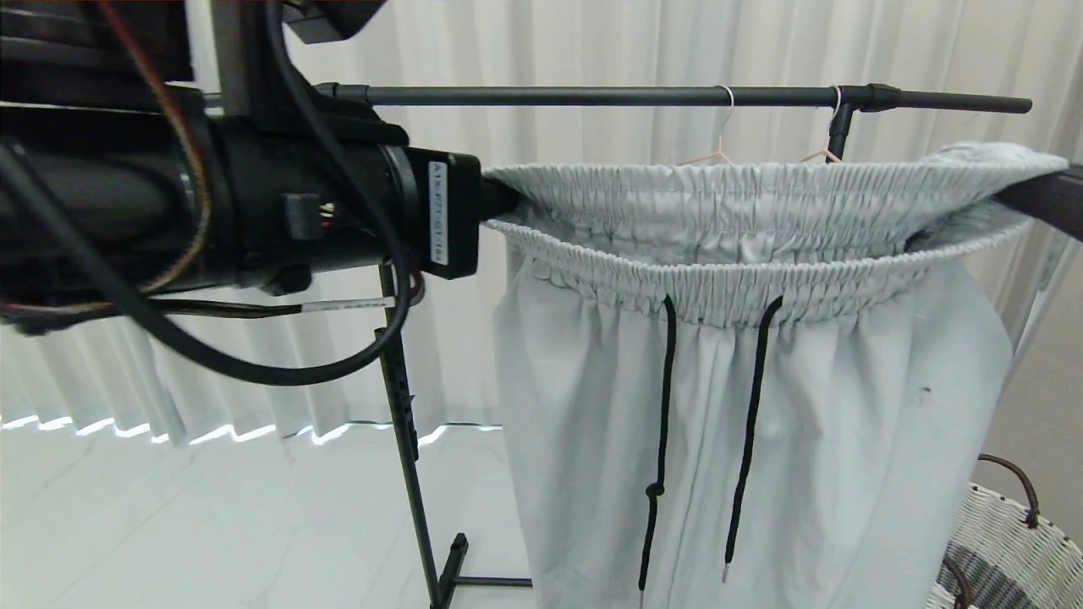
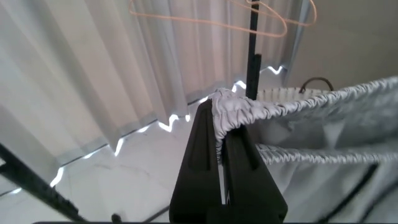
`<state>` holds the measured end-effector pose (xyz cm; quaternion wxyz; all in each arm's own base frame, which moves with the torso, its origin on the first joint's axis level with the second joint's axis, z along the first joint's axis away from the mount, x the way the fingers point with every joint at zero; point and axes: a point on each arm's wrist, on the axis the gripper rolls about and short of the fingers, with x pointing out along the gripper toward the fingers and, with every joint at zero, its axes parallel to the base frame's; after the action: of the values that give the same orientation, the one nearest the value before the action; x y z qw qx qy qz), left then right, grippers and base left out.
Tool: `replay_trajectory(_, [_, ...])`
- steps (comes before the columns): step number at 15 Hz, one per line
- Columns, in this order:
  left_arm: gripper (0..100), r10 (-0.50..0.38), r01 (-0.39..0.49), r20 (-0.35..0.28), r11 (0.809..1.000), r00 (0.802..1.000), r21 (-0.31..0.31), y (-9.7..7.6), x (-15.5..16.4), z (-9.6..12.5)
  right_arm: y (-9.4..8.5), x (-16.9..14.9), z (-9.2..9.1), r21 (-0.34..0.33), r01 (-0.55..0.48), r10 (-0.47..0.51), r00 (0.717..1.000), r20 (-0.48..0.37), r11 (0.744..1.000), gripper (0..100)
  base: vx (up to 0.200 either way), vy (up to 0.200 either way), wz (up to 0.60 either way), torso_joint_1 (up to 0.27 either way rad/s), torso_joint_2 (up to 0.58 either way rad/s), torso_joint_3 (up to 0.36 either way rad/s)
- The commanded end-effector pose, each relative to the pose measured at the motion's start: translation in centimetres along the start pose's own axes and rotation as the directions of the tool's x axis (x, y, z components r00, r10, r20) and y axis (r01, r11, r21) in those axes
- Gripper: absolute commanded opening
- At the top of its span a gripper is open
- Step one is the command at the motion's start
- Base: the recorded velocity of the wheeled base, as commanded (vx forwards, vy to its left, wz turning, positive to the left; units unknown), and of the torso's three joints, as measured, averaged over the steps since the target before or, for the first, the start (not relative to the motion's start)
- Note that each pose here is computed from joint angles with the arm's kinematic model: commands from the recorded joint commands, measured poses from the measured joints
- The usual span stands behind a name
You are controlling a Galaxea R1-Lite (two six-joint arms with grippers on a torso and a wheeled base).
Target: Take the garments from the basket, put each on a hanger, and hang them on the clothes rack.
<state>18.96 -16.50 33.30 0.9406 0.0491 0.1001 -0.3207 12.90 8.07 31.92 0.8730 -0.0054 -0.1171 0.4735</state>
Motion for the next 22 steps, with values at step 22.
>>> replay_trajectory(22, [0, -0.055, 0.056, -0.069, 0.998, 0.996, 0.021, -1.2, -1.1, -0.4, -3.5, 1.9, -0.8, 0.011, 0.145, -0.143, 0.984, -0.105, 0.989, 0, 0.000, 0.000, 0.00, 0.000, 0.00, 0.000])
